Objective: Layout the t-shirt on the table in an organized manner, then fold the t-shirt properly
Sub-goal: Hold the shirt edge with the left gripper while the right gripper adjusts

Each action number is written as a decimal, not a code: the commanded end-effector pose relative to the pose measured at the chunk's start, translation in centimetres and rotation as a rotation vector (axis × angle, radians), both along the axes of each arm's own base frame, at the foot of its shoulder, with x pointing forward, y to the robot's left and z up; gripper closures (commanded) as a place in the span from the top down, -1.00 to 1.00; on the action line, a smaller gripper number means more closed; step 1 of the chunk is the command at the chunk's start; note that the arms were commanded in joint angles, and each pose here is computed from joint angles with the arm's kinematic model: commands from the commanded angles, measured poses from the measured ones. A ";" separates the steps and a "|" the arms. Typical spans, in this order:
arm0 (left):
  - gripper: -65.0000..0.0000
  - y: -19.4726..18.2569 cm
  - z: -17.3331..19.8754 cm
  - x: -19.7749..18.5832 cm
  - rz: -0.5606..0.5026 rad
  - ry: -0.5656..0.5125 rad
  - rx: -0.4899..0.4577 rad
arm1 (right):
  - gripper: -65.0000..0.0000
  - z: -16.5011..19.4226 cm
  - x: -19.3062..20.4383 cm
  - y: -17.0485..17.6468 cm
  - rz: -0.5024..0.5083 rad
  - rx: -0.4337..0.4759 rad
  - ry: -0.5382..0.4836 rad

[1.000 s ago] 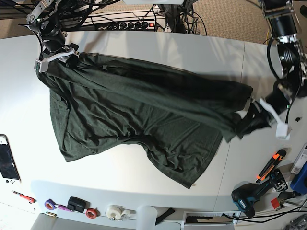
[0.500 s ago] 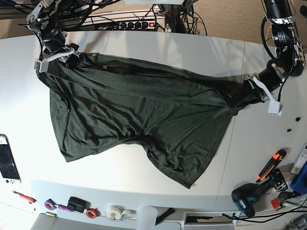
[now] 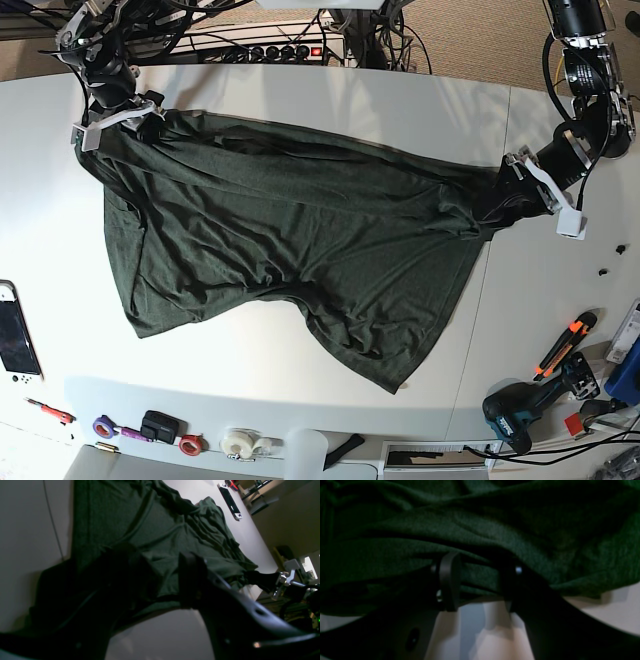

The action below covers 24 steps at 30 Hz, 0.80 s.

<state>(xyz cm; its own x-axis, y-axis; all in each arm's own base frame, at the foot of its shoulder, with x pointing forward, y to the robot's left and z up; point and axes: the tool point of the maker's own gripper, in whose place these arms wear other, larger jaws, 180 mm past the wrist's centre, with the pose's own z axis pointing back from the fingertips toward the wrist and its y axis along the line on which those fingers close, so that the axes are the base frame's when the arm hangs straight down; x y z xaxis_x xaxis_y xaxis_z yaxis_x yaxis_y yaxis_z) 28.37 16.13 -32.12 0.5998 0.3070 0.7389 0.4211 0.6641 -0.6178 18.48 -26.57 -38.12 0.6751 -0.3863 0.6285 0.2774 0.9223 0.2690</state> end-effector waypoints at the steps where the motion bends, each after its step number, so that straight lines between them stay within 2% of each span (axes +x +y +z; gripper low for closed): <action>1: -0.20 0.4 1.6 0.7 0.007 -0.057 -0.013 | -0.18 1.1 0.5 -0.1 0.018 -0.017 -0.036; 6: -0.20 0.3 1.7 0.8 0.007 -0.060 -0.013 | -0.17 3.9 1.2 -0.4 0.059 -0.074 -0.076; 9: -0.20 0.3 1.9 0.8 0.008 -0.065 -0.027 | 0.02 6.1 1.7 0.0 0.091 -0.109 -0.115; 15: -0.20 0.3 2.5 1.2 0.014 -0.082 -0.038 | 0.03 10.6 2.7 0.7 0.106 -0.189 -0.219; 17: -0.20 0.4 2.6 1.4 0.015 -0.089 -0.039 | 0.03 11.2 2.5 0.4 0.079 -0.198 -0.241; 20: -0.09 0.4 3.0 1.7 0.015 -0.100 -0.039 | 0.03 11.4 1.6 -0.3 0.002 -0.160 -0.271; 24: 0.00 0.3 3.5 2.2 0.015 -0.117 -0.042 | 0.03 11.5 -0.8 -3.4 -0.187 -0.128 -0.278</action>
<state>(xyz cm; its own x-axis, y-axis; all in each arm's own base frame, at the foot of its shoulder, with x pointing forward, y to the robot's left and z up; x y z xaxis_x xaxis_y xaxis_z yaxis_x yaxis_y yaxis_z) 29.85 16.12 -30.45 0.5548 0.3298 0.7638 0.4497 0.6536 -0.6088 17.44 -29.73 -27.63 0.4211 -0.4179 0.8050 0.3888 0.8850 0.2560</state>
